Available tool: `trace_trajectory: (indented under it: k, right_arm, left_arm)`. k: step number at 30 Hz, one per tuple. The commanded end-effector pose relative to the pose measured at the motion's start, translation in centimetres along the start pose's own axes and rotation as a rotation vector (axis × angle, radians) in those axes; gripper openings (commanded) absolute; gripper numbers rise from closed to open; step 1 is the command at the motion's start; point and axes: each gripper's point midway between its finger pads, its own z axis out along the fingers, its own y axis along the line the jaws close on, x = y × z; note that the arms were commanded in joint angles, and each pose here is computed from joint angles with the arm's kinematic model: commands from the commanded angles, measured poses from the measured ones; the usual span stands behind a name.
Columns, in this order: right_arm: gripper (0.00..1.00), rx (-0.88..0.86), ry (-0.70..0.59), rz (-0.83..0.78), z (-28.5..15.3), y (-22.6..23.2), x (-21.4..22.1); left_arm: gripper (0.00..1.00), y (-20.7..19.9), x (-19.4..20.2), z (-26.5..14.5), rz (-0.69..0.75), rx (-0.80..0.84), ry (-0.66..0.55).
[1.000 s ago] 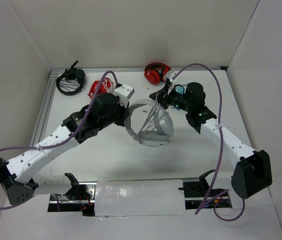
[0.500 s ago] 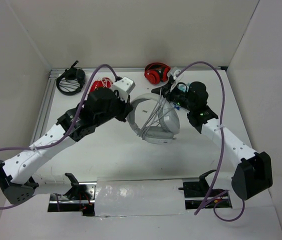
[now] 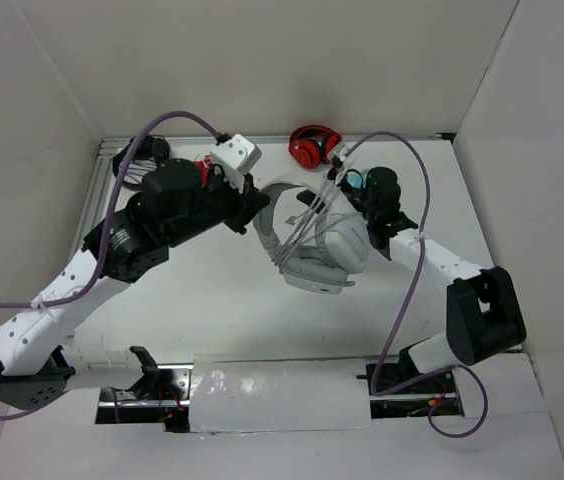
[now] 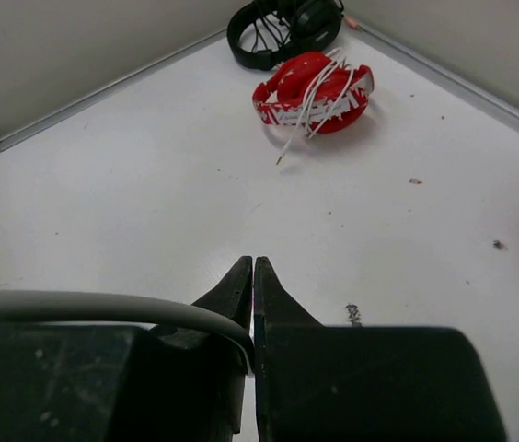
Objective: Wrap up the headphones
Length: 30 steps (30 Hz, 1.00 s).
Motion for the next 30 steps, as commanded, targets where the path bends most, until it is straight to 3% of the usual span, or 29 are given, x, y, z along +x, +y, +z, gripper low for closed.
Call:
trace_trajectory:
  k: [1, 8, 10, 13, 18, 25, 29, 30]
  right_arm:
    - [0.10, -0.039, -0.011, 0.053, 1.0, 0.8, 1.8]
    - [0.07, -0.081, 0.027, 0.149, 3.1, 2.0, 6.2]
    - [0.00, -0.093, 0.041, 0.180, 3.5, 2.4, 7.5]
    - [0.00, -0.124, 0.077, 0.214, 3.7, 3.5, 8.8]
    - [0.12, -0.080, 0.103, 0.222, 3.8, 4.6, 10.1]
    - [0.16, -0.113, 0.110, 0.257, 3.4, 6.5, 11.5]
    - [0.00, -0.108, 0.084, 0.261, 3.3, 6.8, 11.3]
    - [0.00, -0.117, 0.086, 0.271, 2.9, 7.5, 11.5]
  left_arm:
    - [0.00, -1.9, -9.5, -3.0, -0.065, 0.080, -0.302]
    - [0.00, -1.3, -12.7, -3.4, -0.111, 0.041, -0.376]
    - [0.00, -1.2, -13.2, -3.1, -0.118, 0.031, -0.386]
    - [0.00, 0.0, -13.6, -2.4, -0.138, -0.038, -0.398]
    - [0.00, 0.6, -14.4, -1.6, -0.176, -0.075, -0.414]
    - [0.00, -0.1, -15.3, -2.8, -0.197, -0.030, -0.441]
    - [0.00, 0.6, -15.2, -3.5, -0.214, -0.063, -0.455]
    - [0.00, 0.9, -15.2, -3.5, -0.224, -0.080, -0.458]
